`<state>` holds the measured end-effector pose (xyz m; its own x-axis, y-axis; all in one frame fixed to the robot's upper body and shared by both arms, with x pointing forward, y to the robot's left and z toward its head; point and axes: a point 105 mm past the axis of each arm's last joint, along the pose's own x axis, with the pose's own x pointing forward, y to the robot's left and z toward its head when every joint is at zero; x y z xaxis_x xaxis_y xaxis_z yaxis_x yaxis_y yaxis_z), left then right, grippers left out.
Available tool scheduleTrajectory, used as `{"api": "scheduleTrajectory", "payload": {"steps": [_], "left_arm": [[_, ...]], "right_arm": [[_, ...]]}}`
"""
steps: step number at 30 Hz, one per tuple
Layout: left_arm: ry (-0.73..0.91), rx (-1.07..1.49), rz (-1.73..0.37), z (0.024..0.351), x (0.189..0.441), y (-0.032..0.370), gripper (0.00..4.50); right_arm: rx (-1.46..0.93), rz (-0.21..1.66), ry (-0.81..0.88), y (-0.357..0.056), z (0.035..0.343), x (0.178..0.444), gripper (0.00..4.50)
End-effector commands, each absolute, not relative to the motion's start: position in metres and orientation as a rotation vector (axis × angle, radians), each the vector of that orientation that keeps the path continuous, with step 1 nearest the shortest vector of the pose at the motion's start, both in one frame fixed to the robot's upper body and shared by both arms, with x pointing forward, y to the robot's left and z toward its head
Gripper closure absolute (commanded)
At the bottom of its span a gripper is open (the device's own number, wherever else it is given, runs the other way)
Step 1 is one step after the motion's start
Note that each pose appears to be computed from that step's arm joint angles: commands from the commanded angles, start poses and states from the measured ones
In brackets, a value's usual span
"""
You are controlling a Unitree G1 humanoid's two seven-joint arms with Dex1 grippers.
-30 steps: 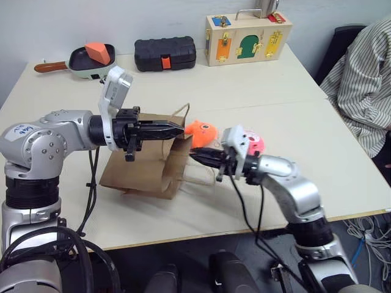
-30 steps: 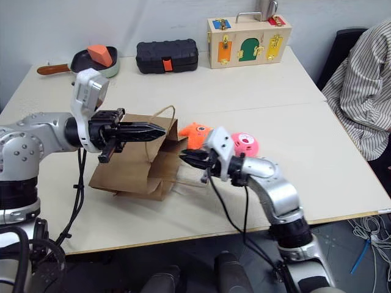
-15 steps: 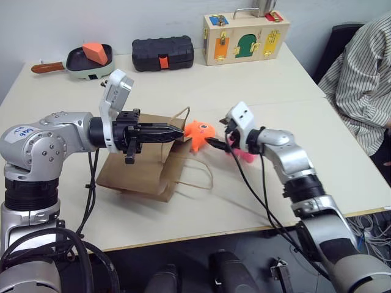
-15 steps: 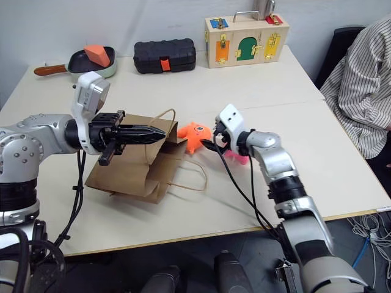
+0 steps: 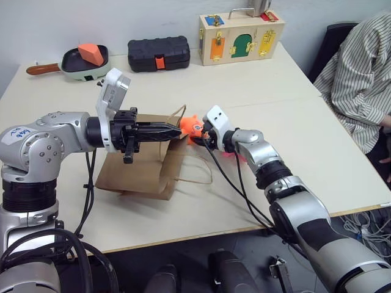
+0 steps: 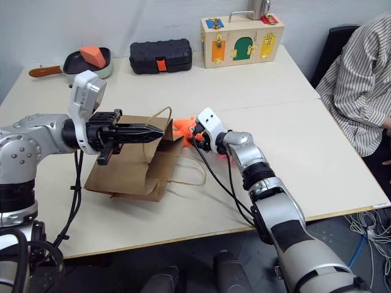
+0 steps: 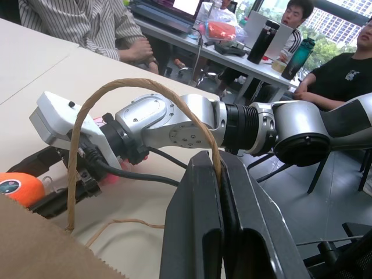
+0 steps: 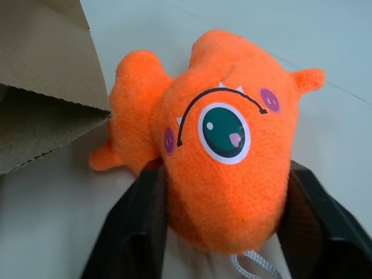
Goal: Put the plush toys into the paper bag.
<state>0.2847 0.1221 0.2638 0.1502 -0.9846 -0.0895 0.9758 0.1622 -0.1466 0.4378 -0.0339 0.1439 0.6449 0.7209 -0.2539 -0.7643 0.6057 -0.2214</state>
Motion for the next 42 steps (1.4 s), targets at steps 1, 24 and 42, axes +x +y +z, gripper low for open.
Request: {"api": "scheduleTrajectory", "payload": {"steps": [1, 24, 42], "left_arm": [[0.132, -0.025, -1.397, 0.272, 0.281, 0.128, 4.5], [0.153, -0.026, -1.422, 0.271, 0.28, 0.126, 4.5], [0.147, -0.031, -1.451, 0.272, 0.281, 0.123, 4.5]], "right_arm": [[-0.324, 0.827, 0.077, -0.044, 0.161, 0.443, 3.34], [-0.473, 1.157, -0.117, -0.064, 0.21, 0.301, 4.27], [-0.796, 1.236, -0.133, 0.017, 0.188, 0.326, 4.27]]}}
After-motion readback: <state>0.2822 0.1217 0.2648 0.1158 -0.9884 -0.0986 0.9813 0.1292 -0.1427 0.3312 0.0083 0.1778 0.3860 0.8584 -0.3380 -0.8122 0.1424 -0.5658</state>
